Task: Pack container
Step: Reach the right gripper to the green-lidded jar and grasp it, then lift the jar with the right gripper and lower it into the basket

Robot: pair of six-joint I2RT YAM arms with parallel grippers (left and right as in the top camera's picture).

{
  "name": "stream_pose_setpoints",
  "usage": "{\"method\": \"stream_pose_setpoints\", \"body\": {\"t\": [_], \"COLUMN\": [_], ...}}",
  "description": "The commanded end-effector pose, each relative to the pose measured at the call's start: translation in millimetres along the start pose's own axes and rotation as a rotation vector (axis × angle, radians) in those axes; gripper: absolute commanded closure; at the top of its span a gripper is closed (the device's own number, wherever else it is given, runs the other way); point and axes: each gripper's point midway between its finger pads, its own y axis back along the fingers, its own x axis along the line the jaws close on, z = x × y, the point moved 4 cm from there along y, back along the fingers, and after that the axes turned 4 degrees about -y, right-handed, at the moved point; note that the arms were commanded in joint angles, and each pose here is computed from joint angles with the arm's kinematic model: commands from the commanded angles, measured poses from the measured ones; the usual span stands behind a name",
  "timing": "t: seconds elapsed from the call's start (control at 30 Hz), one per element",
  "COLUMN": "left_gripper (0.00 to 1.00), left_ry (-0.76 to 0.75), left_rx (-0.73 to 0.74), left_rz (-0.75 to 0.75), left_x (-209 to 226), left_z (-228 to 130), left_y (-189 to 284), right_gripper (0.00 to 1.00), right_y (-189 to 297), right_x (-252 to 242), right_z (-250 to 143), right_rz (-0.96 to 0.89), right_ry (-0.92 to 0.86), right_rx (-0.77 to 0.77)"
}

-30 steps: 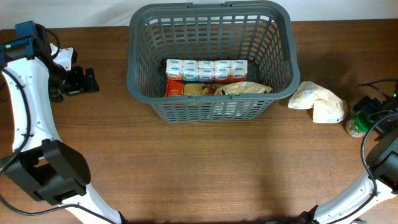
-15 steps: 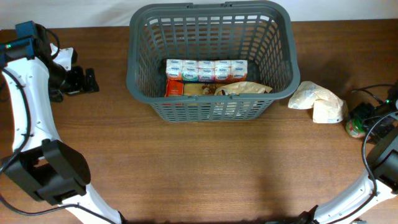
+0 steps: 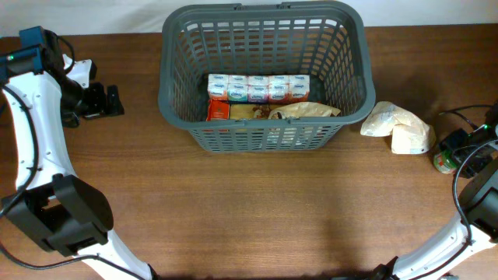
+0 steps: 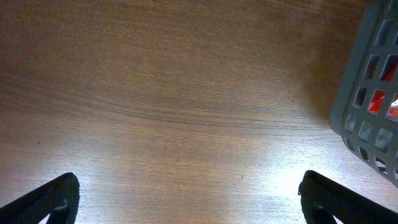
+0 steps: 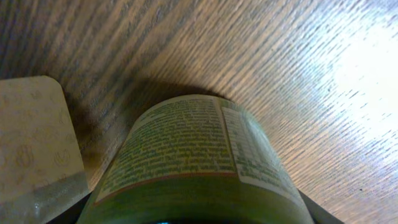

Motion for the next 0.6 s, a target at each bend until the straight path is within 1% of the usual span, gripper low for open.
{"method": "stream_pose_setpoints", "body": {"t": [0.0,0.07,0.13,0.27,0.33,0.37,0.4,0.47,0.57], "left_gripper": [0.01,0.01,0.01,0.01,0.01,0.01,0.01,0.01,0.01], "left_ry": [0.016,0.016,0.016,0.015,0.016,0.015,0.016,0.015,0.015], "left_rx": [0.007,0.007,0.007,0.007,0.007,0.007,0.007,0.007,0.007], "left_rz": [-0.012,-0.012,-0.012,-0.012,-0.012,-0.012,-0.012,-0.012,-0.012], "left_x": [-0.2,-0.2,-0.2,-0.1,-0.2,-0.1,-0.2,-0.1,-0.1], "left_z": [-0.3,-0.3,-0.3,-0.2,-0.3,-0.2,-0.3,-0.2,-0.2], "left_y": [-4.0,-4.0,-4.0,-4.0,-4.0,-4.0,-4.0,-4.0,-4.0], "right_gripper": [0.58,0.58,0.6,0.7,0.82,0.93,0.96,0.96,0.96], "right_y": [8.8,21.6,40.6,99.3,136.6,153.1,176.7,213.8,271.4], "right_x": [3.6,4.9,9.3,24.5,34.8,39.3,46.7,59.7,83.1], "right_z": [-6.7,-5.0,-2.1,1.5,-2.0,-5.1,-10.8,-24.5,-58.5], "right_rz": [0.026,0.033,0.06,0.167,0.247,0.28,0.33,0.408,0.513], "right_ry": [-0.002,-0.001,0.002,0.019,0.039,0.051,0.072,0.118,0.225], "right_rx": [0.011,-0.01,-0.04,-0.132,-0.185,-0.208,-0.243,-0.297,-0.392]}}
